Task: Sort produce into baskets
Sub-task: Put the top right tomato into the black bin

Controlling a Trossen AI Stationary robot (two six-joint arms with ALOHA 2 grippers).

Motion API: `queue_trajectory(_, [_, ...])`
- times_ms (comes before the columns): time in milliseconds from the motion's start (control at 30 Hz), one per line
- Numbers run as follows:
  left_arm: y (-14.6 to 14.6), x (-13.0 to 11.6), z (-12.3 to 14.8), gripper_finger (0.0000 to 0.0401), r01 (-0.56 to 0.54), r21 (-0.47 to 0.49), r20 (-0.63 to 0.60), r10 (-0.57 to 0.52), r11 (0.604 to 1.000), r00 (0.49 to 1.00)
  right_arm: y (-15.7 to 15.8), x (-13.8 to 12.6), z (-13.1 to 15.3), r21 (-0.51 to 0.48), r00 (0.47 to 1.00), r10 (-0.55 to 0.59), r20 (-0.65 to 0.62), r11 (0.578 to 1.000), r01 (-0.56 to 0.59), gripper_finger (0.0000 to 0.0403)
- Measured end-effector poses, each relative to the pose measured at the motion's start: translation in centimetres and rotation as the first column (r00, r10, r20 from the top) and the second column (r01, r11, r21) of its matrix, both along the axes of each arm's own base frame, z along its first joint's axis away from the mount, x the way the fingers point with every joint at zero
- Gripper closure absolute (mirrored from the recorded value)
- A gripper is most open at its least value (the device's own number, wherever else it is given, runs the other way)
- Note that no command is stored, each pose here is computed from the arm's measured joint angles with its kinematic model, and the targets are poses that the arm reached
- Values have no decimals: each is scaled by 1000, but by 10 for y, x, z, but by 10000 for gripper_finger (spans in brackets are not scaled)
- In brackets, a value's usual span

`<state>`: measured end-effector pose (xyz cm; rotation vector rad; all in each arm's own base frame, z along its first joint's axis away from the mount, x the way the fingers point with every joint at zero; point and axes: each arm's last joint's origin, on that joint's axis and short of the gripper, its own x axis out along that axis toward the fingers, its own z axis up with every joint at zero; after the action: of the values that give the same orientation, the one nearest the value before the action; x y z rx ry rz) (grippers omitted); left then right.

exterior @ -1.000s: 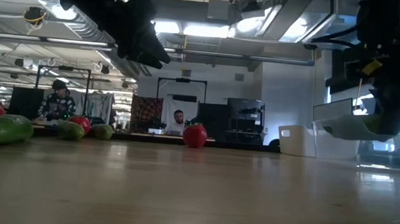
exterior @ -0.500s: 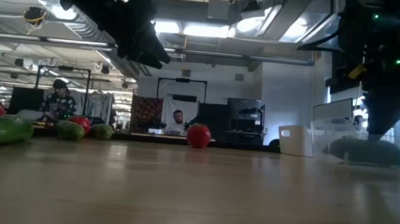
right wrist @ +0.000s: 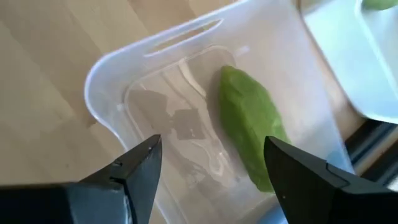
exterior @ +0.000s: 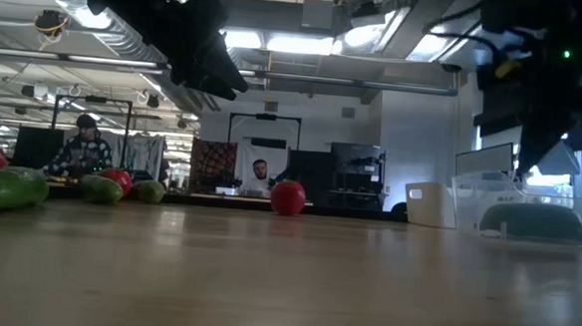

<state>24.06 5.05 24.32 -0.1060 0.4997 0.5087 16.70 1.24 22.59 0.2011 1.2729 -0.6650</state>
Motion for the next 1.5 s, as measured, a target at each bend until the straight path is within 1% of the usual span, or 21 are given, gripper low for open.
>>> queue_trajectory(167, [0, 0, 0, 136, 0, 0, 0, 0, 1000, 1000, 1, 6, 22, -7, 999, 24, 46, 1000, -24, 139])
queue_trajectory(300, [0, 0, 0, 136, 0, 0, 0, 0, 1000, 1000, -1, 14, 33, -84, 991, 48, 125, 996, -38, 139])
queue_trajectory(433, [0, 0, 0, 136, 0, 0, 0, 0, 1000, 1000, -1, 25, 36, -161, 972, 106, 208, 984, -72, 139])
queue_trajectory(567, [0, 0, 0, 136, 0, 0, 3, 0, 1000, 1000, 0, 39, 41, -240, 940, 172, 295, 965, -101, 139])
queue_trajectory(700, [2, 0, 1, 137, -7, 2, 16, 7, 1000, 1000, 2, 55, 44, -290, 899, 242, 365, 947, -137, 139])
queue_trajectory(833, [2, 0, 1, 137, -44, -60, 40, 46, 997, 998, 3, 72, 46, -366, 857, 314, 408, 917, -162, 139])
queue_trajectory(933, [2, 0, 0, 137, -46, -63, 44, 49, 997, 998, 3, 87, 45, -411, 828, 363, 428, 894, -180, 139])
queue_trajectory(1033, [2, 0, 0, 137, -46, -63, 43, 49, 997, 998, -2, 99, 40, -409, 807, 392, 442, 889, -208, 139])
queue_trajectory(1100, [2, 0, 0, 137, -46, -63, 42, 49, 997, 998, -8, 107, 37, -413, 801, 391, 454, 889, -201, 139])
queue_trajectory(1167, [2, 0, 0, 137, -41, -55, 38, 43, 998, 998, -16, 114, 35, -402, 792, 371, 485, 899, -175, 139])
queue_trajectory(1300, [2, 0, 0, 136, -34, -43, 32, 35, 999, 999, -39, 129, 33, -325, 778, 342, 526, 927, -188, 136])
queue_trajectory(1400, [2, 0, 0, 136, -30, -35, 28, 31, 999, 999, -58, 142, 35, -275, 772, 325, 546, 940, -201, 118])
queue_trajectory(1500, [2, 0, 0, 136, -28, -33, 26, 29, 999, 999, -78, 154, 32, -258, 795, 289, 534, 951, -172, 88])
